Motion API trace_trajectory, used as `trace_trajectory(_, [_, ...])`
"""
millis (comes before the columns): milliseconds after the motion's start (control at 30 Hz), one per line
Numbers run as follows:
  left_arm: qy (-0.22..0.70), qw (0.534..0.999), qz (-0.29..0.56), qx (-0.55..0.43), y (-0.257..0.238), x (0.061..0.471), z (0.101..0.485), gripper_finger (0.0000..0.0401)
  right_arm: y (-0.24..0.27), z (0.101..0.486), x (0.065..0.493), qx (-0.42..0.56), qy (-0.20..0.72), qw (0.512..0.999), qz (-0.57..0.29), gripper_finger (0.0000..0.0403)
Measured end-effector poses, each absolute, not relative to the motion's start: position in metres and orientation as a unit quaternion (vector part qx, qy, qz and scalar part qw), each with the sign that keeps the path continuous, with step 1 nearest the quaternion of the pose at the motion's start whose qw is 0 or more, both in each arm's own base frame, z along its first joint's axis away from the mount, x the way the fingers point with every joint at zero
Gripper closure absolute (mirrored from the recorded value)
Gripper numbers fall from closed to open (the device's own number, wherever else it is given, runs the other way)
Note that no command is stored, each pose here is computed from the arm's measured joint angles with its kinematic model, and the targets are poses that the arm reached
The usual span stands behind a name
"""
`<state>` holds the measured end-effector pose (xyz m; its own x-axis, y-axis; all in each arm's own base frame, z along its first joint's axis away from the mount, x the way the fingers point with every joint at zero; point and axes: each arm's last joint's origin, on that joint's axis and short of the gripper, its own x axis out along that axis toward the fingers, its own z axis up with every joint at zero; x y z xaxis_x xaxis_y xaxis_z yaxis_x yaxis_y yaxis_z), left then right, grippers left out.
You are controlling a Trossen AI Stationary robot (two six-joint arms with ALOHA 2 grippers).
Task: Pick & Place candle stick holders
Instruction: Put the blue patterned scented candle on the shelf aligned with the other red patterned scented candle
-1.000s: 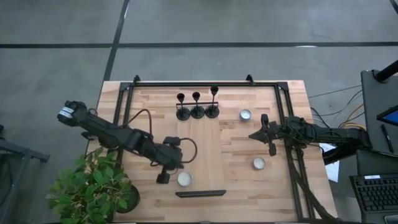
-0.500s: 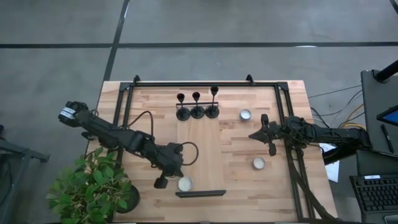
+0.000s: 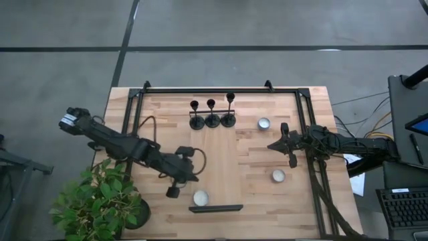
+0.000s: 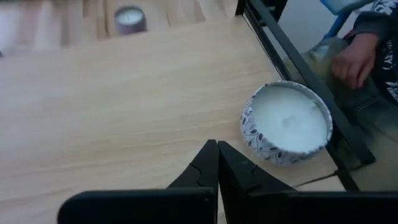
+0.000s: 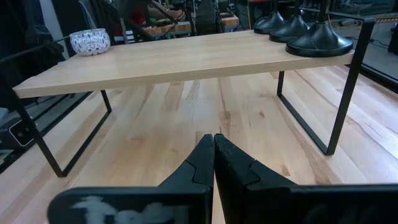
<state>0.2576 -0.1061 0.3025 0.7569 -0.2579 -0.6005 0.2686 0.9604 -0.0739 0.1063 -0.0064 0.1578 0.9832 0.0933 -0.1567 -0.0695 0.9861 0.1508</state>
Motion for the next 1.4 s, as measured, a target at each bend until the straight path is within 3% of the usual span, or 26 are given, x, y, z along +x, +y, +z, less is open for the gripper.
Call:
trace_trajectory(267, [0.234,0.960,-0.151,0.014,-0.088,0.219,0.287,0.0401,-0.006,0.158,0.106,0.073,0.082,0.993,0.041,0.0394])
trace_trajectory(500, [0.199,0.970,-0.136,0.027,-0.067,0.173,0.247,0.0401,-0.006,0.158,0.106,0.073,0.082,0.993,0.041,0.0394])
trace_trajectory(600, [0.187,0.977,-0.072,0.077,-0.055,0.156,0.229,0.0400,-0.006,0.158,0.106,0.073,0.082,0.993,0.041,0.0394])
trace_trajectory(733, [0.152,0.988,-0.003,0.026,-0.045,0.140,0.212,0.0396,-0.006,0.158,0.106,0.073,0.082,0.993,0.041,0.0394])
trace_trajectory(1000, [0.070,0.994,-0.084,0.010,-0.042,0.120,0.188,0.0396,-0.006,0.158,0.106,0.062,0.081,0.994,0.041,0.0394])
trace_trajectory(1200, [0.051,0.994,-0.091,0.019,-0.039,0.111,0.175,0.0394,-0.006,0.158,0.106,-0.021,0.078,0.996,0.048,0.0394])
trace_trajectory(1400, [0.026,0.993,-0.110,0.034,-0.037,0.105,0.165,0.0396,-0.006,0.158,0.106,-0.022,0.078,0.996,0.048,0.0394])
